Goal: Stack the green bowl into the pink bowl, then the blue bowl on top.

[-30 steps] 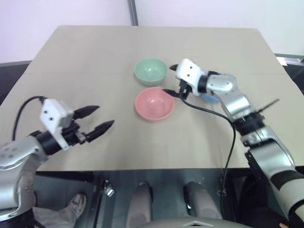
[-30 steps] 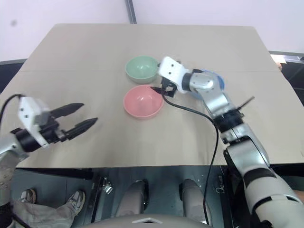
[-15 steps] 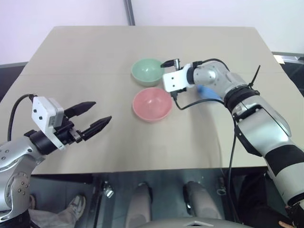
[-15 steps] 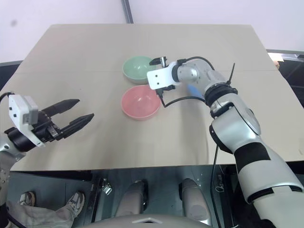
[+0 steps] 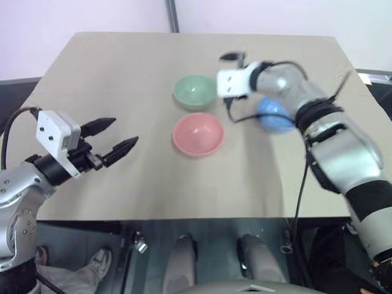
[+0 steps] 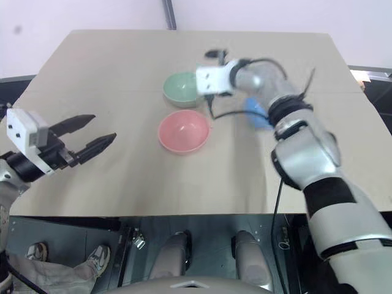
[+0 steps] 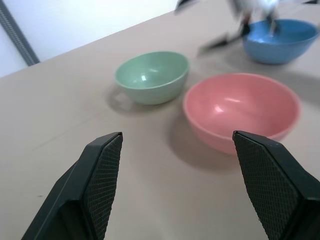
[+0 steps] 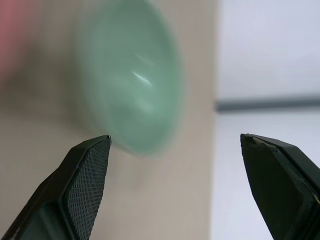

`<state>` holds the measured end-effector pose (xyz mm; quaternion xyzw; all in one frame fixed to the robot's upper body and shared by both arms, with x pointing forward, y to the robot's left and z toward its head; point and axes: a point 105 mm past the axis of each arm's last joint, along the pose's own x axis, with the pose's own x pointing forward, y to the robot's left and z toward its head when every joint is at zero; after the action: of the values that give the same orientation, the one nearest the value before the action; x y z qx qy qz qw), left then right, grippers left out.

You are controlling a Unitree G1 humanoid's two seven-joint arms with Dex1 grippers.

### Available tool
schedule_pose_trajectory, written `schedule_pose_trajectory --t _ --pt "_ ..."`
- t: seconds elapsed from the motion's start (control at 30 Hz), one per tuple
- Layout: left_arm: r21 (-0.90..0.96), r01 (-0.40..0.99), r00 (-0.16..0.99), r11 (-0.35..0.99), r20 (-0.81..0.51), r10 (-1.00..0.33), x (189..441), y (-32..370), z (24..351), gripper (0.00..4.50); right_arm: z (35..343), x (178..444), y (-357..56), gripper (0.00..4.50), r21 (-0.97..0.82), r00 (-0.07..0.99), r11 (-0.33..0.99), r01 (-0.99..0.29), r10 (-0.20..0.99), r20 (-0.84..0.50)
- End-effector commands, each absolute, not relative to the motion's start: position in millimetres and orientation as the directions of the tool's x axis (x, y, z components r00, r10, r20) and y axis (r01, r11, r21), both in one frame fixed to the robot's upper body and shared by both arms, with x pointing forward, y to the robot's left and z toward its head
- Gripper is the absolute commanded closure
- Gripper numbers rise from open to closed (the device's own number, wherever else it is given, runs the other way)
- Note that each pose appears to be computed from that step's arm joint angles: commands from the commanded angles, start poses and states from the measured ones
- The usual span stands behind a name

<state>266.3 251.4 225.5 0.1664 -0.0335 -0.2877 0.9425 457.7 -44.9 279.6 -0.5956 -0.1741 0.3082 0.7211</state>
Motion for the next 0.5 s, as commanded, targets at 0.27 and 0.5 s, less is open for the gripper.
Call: schedule_pose_trajectory --t 0.27,0.5 --pt "0.537 0.655 0.701 0.531 -0.170 -0.692 343 229 267 0.10 297 335 -131 0.00 -0.543 0.575 0.485 -0.686 0.818 0.004" --pt "0.739 0.642 0.669 0.205 -0.409 -0.621 411 200 261 0.10 254 248 -129 0.00 -0.449 0.599 0.495 -0.743 0.792 -0.118"
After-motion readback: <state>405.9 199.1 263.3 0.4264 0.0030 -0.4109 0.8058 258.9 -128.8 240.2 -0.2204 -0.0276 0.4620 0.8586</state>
